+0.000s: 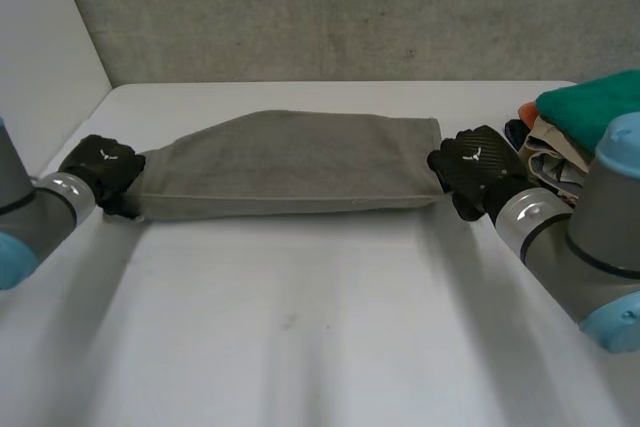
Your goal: Fold the laundry.
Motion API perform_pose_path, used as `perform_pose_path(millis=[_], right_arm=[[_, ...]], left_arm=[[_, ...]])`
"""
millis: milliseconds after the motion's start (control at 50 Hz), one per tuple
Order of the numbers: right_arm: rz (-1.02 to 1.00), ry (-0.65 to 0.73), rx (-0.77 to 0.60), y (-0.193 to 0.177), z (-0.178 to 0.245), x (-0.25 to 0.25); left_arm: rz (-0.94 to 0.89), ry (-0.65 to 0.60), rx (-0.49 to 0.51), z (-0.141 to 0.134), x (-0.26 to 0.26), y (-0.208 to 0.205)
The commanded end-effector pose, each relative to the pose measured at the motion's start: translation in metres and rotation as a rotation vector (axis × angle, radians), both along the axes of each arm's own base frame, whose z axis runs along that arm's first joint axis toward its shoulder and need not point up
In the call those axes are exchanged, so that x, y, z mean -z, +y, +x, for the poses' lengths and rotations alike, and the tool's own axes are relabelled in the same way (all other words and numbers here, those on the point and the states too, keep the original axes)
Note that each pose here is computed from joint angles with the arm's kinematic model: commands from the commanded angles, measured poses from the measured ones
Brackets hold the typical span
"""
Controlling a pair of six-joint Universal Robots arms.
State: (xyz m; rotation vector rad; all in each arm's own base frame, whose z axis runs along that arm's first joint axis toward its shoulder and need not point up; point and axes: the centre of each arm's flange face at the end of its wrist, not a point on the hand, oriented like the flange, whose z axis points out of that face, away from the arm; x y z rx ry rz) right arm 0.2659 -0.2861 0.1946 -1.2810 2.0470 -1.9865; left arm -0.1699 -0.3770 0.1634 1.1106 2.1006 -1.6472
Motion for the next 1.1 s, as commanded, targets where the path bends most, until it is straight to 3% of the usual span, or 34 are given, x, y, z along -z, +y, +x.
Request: perform_pose_path(millis=[20,160,220,300,440,520,580,660,680,760,800,900,1100], right_arm=[[0.085,0.279,-0.091,0.031,-0.018,-0.023],[0.392,0.595,-0.278,0.082,-0.044,-0.017],[0.360,0.605,-0.292,0.079,-0.043,-0.015],[0.341,0.595,-0.261,0.068,-0.040,-0.005],[0.285,0.593,-0.184,0.026,-0.023,0.014],[0.167,0.535,-0.057,-0.015,-0.007,0.005],[-0.009,0.403,0.057,-0.051,0.008,-0.028],[-0.296,0.119,0.156,-0.083,0.029,-0.099],[-0.399,-0.007,0.184,-0.091,0.032,-0.125],[-0.618,-0.267,0.198,-0.094,0.035,-0.177],[-0.691,-0.333,0.192,-0.090,0.034,-0.194],[-0.802,-0.387,0.166,-0.074,0.037,-0.203],[-0.645,-0.285,0.120,-0.070,0.045,-0.135]], left_arm=[[0.142,-0.186,0.158,-0.005,-0.037,0.067],[0.444,-0.414,0.387,0.002,-0.033,0.130],[0.466,-0.458,0.440,0.004,-0.033,0.132],[0.397,-0.464,0.411,0.002,-0.029,0.108],[0.117,-0.400,0.327,-0.026,-0.041,0.048],[-0.091,-0.346,0.243,-0.038,-0.064,0.005],[-0.282,-0.270,0.173,-0.046,-0.102,-0.024],[-0.593,-0.126,0.100,-0.052,-0.169,-0.052],[-0.715,-0.052,0.063,-0.049,-0.197,-0.058],[-0.926,0.176,0.015,-0.042,-0.250,-0.059],[-0.982,0.270,0.014,-0.037,-0.264,-0.058],[-1.016,0.428,0.050,-0.032,-0.273,-0.060],[-0.744,0.381,-0.029,-0.011,-0.188,-0.085]])
